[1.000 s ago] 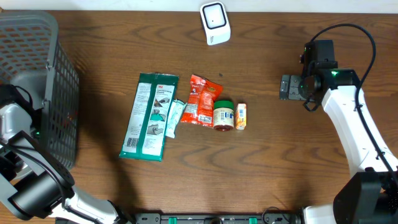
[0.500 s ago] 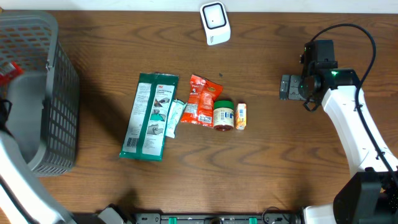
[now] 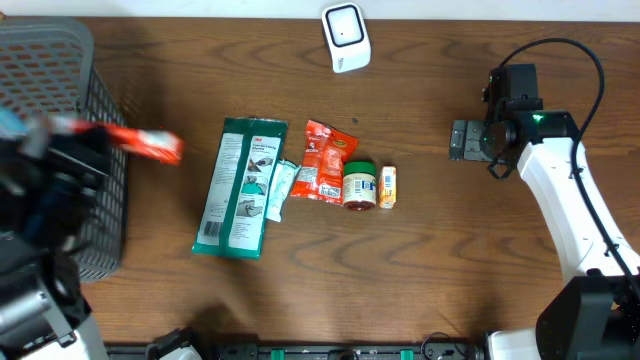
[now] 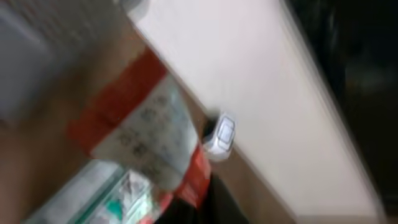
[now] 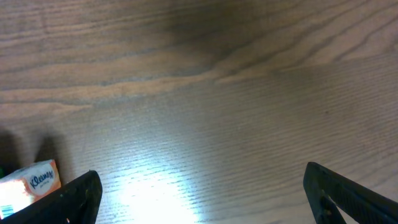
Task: Scan the item barcode
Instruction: 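Carry the red sachet with the left gripper and drop it below the jar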
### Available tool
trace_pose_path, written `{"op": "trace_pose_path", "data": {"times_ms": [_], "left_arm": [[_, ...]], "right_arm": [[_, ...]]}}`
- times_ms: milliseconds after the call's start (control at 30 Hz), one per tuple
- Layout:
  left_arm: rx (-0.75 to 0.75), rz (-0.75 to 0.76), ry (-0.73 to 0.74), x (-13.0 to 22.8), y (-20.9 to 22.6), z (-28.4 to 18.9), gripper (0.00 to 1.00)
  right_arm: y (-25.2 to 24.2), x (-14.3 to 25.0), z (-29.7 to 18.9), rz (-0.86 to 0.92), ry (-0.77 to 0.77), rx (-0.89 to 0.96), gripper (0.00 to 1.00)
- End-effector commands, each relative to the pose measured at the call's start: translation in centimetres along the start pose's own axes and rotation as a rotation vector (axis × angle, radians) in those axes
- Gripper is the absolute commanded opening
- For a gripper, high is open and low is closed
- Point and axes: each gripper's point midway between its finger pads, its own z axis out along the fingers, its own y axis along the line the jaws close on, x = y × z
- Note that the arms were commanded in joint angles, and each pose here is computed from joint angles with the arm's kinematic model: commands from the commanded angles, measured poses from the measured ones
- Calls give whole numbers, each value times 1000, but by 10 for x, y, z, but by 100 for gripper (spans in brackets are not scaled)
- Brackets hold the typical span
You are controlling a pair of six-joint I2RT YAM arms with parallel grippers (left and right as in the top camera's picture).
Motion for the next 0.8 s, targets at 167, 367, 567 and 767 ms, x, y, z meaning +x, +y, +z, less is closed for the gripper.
{"op": "trace_pose_path", "data": {"times_ms": [167,367,567,767], "left_arm": [[81,233,516,131,-1,46,8],[-59,384,724,202,24,80,8],[-119,485,878,256,33,105,8],[-182,501,1000,297,47,123,8]], "right_arm": [[-4,-5,-6,-4,-22,14,99],[-4,-5,-6,-5,-22,14,99],[-4,-5,-6,-4,-22,14,99],[-4,-5,-6,-5,-22,14,99]]}}
